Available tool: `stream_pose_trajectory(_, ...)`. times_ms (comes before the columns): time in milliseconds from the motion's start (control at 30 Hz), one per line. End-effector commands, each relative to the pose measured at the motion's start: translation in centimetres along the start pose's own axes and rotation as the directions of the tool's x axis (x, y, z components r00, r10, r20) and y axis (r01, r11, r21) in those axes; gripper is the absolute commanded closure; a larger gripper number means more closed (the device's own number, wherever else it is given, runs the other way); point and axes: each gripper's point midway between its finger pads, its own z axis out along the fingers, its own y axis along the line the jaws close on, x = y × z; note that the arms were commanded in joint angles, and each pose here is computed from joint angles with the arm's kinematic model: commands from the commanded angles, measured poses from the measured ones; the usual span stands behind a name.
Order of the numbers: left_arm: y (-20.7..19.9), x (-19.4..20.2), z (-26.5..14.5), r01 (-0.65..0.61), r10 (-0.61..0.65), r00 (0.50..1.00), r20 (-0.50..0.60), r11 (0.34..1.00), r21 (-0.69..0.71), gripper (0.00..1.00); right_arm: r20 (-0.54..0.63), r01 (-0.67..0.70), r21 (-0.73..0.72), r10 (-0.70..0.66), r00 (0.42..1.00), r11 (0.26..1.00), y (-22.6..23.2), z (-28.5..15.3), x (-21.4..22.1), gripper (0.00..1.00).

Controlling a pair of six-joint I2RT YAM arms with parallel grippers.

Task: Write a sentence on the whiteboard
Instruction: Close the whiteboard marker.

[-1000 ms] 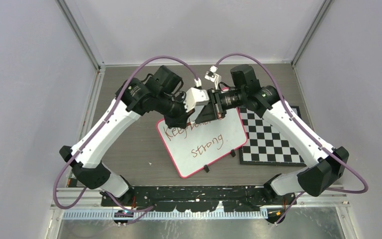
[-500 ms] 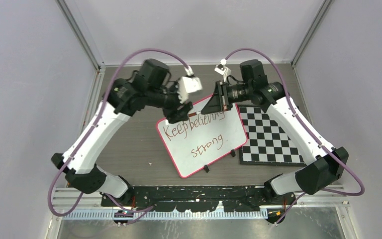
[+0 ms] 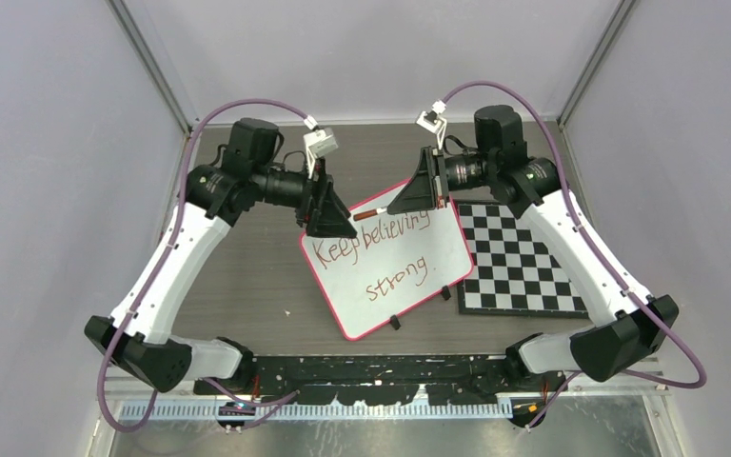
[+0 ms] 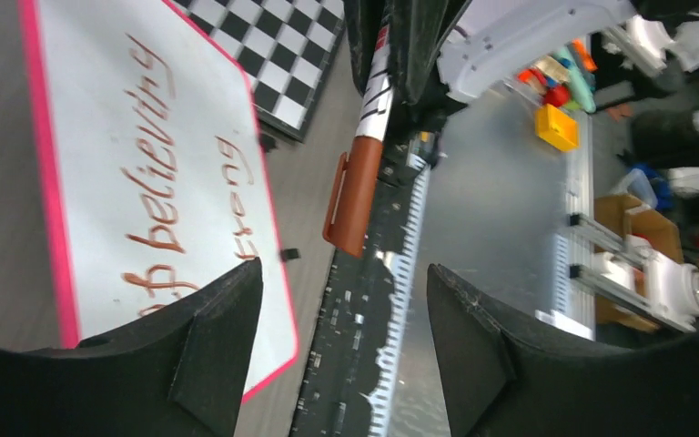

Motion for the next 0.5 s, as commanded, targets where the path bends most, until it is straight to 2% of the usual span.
stream_pose_trajectory(0, -2.9, -1.6, 0.4, 0.066, -0.08, 0.995, 0.061, 0.976, 0.208, 0.34, 0.006, 0.094, -0.099, -0.094, 0.996, 0.991, 4.0, -0.5, -0.7, 1.0)
stream_pose_trajectory(100, -2.2, -1.6, 0.6, 0.075, -0.087, 0.994, 0.063, 0.981, 0.177, 0.4, -0.017, 0.09, -0.12, -0.093, 0.996, 0.989, 4.6, -0.1, -0.1, 1.0)
stream_pose_trajectory(333, -3.5, -1.5, 1.4, 0.129, -0.144, 0.989, 0.03, 0.948, 0.29, 0.62, -0.04, 0.097, -0.118, -0.102, 0.994, 0.988, 4.5, 0.7, 0.4, 1.0)
stream_pose_trajectory(467, -4.2, -0.8, 1.6, 0.161, -0.17, 0.985, -0.002, 0.929, 0.333, 0.69, -0.043, 0.111, -0.114, -0.116, 0.992, 0.987, 4.7, 0.5, 0.4, 1.0)
